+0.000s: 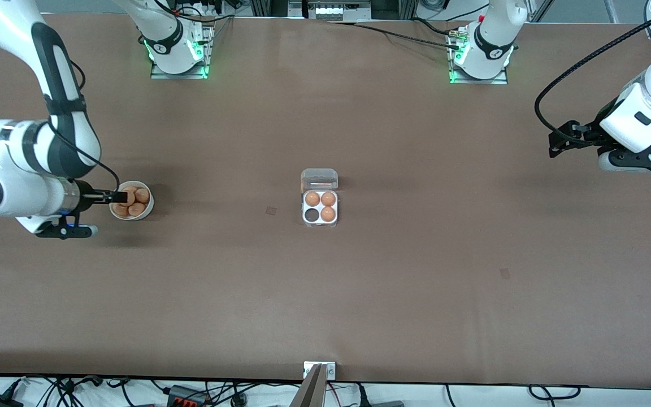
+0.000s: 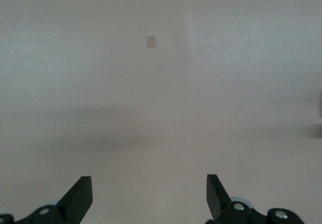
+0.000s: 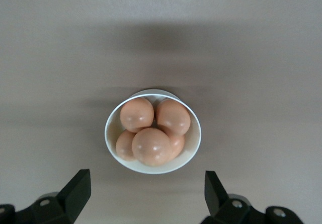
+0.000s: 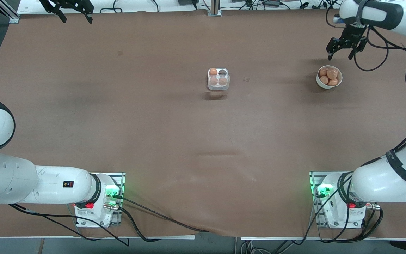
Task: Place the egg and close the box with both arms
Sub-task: 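Lower the right gripper into the bowl and grasp one brown egg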
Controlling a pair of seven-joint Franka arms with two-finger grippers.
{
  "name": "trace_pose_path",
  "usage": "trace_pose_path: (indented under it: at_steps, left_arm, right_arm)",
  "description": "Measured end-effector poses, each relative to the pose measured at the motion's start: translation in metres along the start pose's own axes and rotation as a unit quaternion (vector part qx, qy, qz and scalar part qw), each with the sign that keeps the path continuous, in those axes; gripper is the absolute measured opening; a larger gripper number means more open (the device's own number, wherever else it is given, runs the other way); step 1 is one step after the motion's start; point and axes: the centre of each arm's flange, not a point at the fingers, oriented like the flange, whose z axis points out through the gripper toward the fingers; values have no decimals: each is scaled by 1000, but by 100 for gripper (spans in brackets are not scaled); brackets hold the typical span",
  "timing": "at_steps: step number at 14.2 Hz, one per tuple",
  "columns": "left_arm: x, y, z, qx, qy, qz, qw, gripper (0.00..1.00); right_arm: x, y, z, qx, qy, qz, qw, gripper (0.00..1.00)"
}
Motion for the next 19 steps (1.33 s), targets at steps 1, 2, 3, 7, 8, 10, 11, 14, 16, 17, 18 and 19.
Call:
trace_pose_path:
  at_steps: [1, 2, 3, 7, 8, 10, 11, 14, 16, 17, 18, 19]
  left_arm:
    - [0, 0, 0, 0, 0, 0, 1000, 100]
    - [0, 0, 0, 0, 0, 0, 1000, 100]
    - [0, 0, 0, 0, 0, 0, 1000, 100]
    - [0, 0, 0, 0, 0, 0, 1000, 100]
    - [0, 0, 0, 0, 0, 0, 1000, 100]
    - [0, 0, 0, 0, 0, 0, 1000, 100]
    - [0, 0, 0, 0, 0, 0, 1000, 100]
    - [0, 0, 0, 0, 0, 0, 1000, 100]
    - [0, 1, 0, 0, 0, 1, 1000, 100]
    - [0, 1, 0, 0, 0, 1, 1000, 100]
    - [0, 1, 0, 0, 0, 1, 1000, 100]
    - [0, 1, -1, 0, 1, 1, 1000, 100]
  right_arm:
    - [3, -1, 10, 0, -5, -2, 1000, 100]
    - [6, -2, 17, -1, -10, -4, 1000, 100]
    - [7, -2, 24, -1, -15, -5, 1000, 100]
    - [10, -5, 41, -1, -30, -9, 999, 100]
    - [10, -5, 44, -1, -35, -11, 999, 99]
    - [9, -5, 50, 0, -47, -17, 999, 97]
    - [9, -6, 53, 0, -51, -19, 999, 94]
    - [9, -6, 59, 0, -56, -21, 998, 89]
    - [10, -6, 59, 0, -56, -21, 998, 82]
    - [10, -6, 59, 0, -56, -21, 998, 74]
    - [10, -6, 59, 0, -56, -21, 998, 74]
    - [10, -6, 59, 0, -56, -22, 998, 67]
